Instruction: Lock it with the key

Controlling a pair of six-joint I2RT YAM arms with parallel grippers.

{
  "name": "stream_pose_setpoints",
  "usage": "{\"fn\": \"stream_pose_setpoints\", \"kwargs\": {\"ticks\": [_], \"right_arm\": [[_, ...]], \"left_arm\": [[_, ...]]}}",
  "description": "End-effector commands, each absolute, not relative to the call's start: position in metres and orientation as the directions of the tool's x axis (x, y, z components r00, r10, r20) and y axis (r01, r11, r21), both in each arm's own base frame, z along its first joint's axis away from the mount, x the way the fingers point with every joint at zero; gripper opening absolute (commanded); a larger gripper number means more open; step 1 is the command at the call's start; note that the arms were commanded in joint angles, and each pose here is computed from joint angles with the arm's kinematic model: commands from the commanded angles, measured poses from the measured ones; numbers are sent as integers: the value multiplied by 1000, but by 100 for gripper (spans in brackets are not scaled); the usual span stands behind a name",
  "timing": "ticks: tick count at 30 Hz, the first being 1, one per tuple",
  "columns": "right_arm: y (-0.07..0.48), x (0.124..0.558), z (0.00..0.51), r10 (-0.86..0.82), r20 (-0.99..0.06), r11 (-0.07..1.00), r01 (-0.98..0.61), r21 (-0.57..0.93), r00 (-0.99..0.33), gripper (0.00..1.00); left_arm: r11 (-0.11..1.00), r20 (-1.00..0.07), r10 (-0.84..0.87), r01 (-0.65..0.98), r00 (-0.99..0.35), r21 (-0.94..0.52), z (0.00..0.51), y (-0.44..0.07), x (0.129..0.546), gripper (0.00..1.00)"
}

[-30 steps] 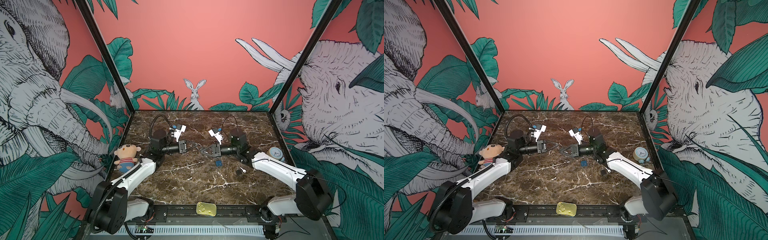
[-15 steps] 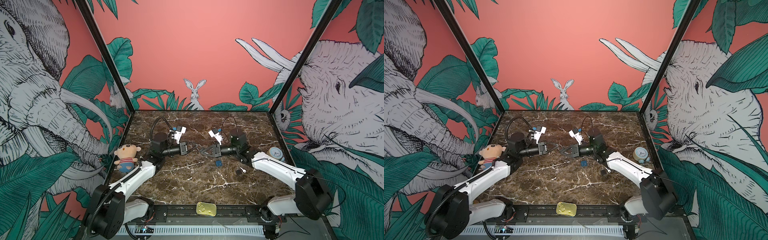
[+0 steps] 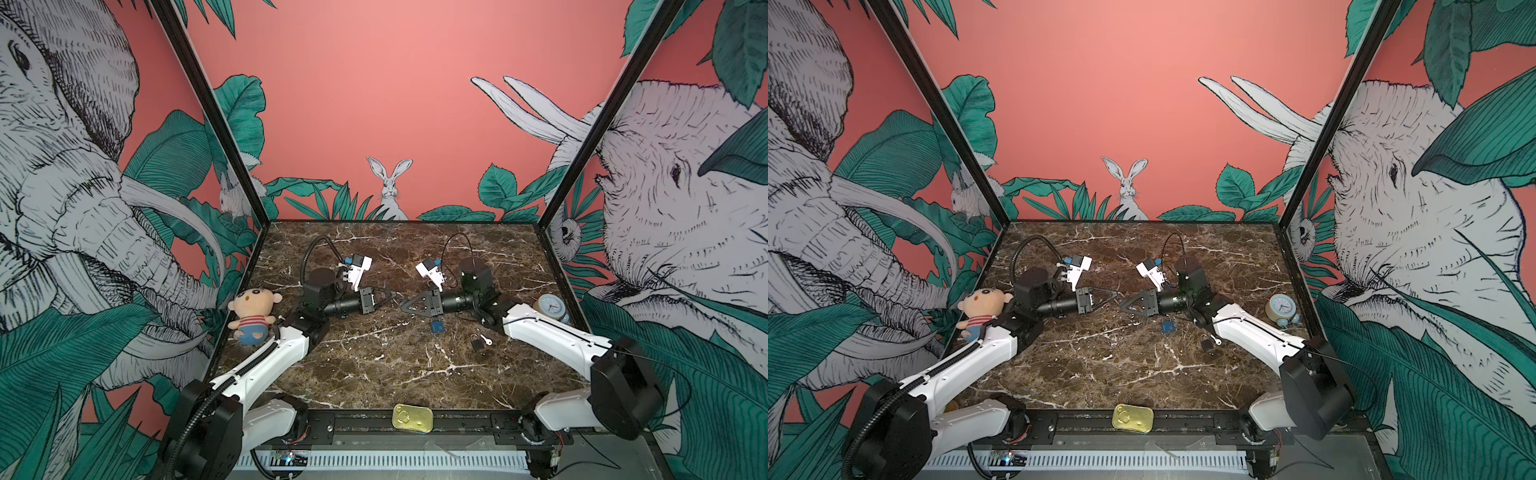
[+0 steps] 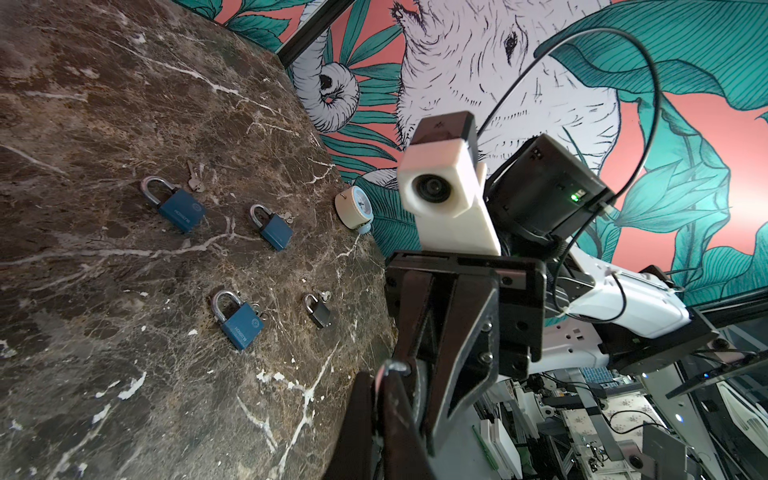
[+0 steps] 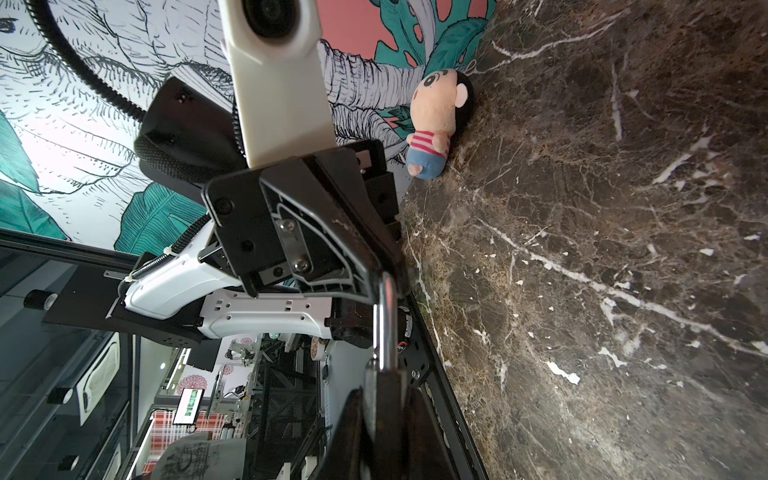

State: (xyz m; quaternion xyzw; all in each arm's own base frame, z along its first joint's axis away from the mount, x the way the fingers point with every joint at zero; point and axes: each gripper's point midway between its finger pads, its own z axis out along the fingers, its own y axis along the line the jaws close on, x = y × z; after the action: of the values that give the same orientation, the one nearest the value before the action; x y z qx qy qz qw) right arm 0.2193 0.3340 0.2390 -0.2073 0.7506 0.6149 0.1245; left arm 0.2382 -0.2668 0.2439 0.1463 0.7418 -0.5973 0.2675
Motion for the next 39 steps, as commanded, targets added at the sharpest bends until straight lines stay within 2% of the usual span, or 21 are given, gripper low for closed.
{"fn": "stream_pose_setpoints", "kwargs": {"ticks": [1, 21, 27, 39], "right_arm": [[344, 232, 303, -46, -674, 34, -676, 737, -737, 0], [348, 237, 299, -40, -665, 33, -667, 745, -745, 0], [347, 235, 280, -65, -646, 70, -650, 757, -760, 0], [345, 227, 249, -106, -618, 131, -627, 768, -779, 0]], "left_arm": [[186, -453, 72, 458, -889, -869, 213, -281, 188, 0], [171, -453, 96, 463, -887, -870, 206, -294, 165, 0], [211, -498, 84, 504, -863, -838, 212, -293, 175, 0], [141, -556, -43, 546, -830, -826, 266, -277, 212, 0]]}}
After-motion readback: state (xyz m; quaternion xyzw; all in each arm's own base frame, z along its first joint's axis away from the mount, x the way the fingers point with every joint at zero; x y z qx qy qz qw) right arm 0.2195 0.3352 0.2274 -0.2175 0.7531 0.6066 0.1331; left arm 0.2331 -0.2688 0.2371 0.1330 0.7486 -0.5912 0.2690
